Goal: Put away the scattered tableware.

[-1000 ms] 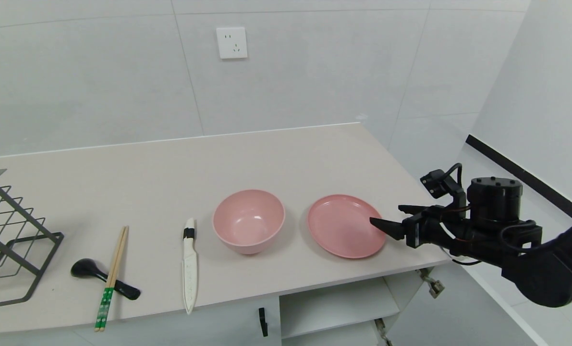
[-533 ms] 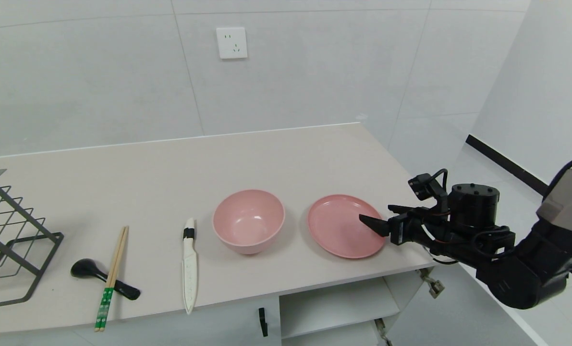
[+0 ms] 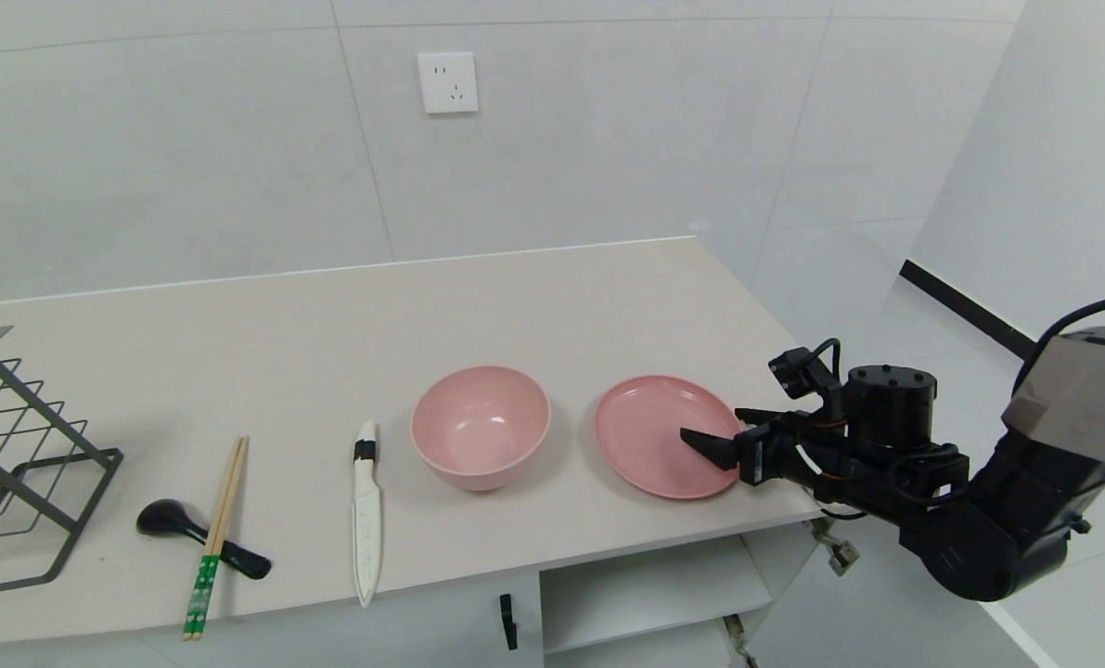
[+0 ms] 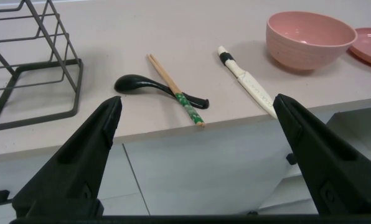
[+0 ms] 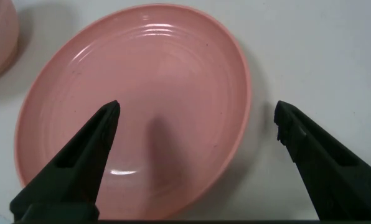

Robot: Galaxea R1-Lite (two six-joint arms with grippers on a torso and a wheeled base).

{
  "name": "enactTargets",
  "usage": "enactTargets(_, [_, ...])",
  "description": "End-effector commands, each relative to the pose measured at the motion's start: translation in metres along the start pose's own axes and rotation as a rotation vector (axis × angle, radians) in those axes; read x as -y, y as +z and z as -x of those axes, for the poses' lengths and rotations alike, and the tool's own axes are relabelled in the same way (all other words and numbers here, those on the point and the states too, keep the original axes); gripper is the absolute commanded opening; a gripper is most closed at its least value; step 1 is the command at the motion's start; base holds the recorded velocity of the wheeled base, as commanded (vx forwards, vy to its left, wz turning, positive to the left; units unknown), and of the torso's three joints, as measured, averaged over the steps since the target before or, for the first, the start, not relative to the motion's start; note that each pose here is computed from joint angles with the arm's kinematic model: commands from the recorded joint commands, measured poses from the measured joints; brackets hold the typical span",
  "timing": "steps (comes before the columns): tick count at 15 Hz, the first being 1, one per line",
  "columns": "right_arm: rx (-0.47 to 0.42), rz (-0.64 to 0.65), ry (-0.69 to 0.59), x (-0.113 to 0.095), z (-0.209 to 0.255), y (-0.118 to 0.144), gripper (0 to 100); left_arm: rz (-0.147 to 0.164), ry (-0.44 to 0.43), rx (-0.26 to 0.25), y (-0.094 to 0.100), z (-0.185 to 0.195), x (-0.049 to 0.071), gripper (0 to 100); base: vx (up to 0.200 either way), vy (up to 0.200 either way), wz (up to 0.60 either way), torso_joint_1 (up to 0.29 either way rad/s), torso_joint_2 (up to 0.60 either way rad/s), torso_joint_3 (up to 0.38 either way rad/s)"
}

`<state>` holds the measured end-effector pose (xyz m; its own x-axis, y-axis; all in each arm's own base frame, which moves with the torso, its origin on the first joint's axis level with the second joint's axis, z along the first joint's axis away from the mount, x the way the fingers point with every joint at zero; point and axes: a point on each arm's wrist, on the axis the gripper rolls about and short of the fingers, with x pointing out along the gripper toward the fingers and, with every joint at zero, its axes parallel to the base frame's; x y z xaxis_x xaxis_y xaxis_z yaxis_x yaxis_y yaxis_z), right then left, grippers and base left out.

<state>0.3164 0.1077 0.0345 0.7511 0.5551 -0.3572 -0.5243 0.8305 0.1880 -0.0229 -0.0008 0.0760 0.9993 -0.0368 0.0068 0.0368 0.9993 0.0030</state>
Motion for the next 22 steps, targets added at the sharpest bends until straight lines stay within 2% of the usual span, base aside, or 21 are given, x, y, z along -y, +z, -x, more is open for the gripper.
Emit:
enactTargets(1, [-0.016, 0.003, 0.017, -0.005, -0.003, -0.004, 100, 0.000, 0.000, -0.001, 0.000, 0.000, 0.000, 100, 0.000, 0.000, 0.00, 0.000, 0.00, 0.000])
enactTargets(4, [-0.034, -0.001, 0.018, -0.004, -0.008, -0.011, 100, 0.000, 0.000, -0.001, 0.000, 0.000, 0.000, 100, 0.000, 0.000, 0.00, 0.000, 0.00, 0.000])
enactTargets(5, [-0.037, -0.004, 0.016, -0.004, -0.008, -0.011, 0, 0.000, 0.000, -0.001, 0.000, 0.000, 0.000, 100, 0.000, 0.000, 0.00, 0.000, 0.00, 0.000])
enactTargets(10, [-0.045, -0.025, -0.057, 0.005, -0.008, -0.015, 0, 0.000, 0.000, -0.001, 0.000, 0.000, 0.000, 100, 0.000, 0.000, 0.00, 0.000, 0.00, 0.000])
enactTargets(17, [0.092, -0.111, -0.043, -0.003, 0.005, 0.024, 0, 0.001, 0.000, -0.001, 0.000, 0.000, 0.000, 100, 0.000, 0.000, 0.00, 0.000, 0.00, 0.000])
enactTargets(22, [0.124, -0.125, -0.036, -0.006, 0.011, 0.033, 0, 0.001, 0.000, -0.001, 0.000, 0.000, 0.000, 100, 0.000, 0.000, 0.00, 0.000, 0.00, 0.000])
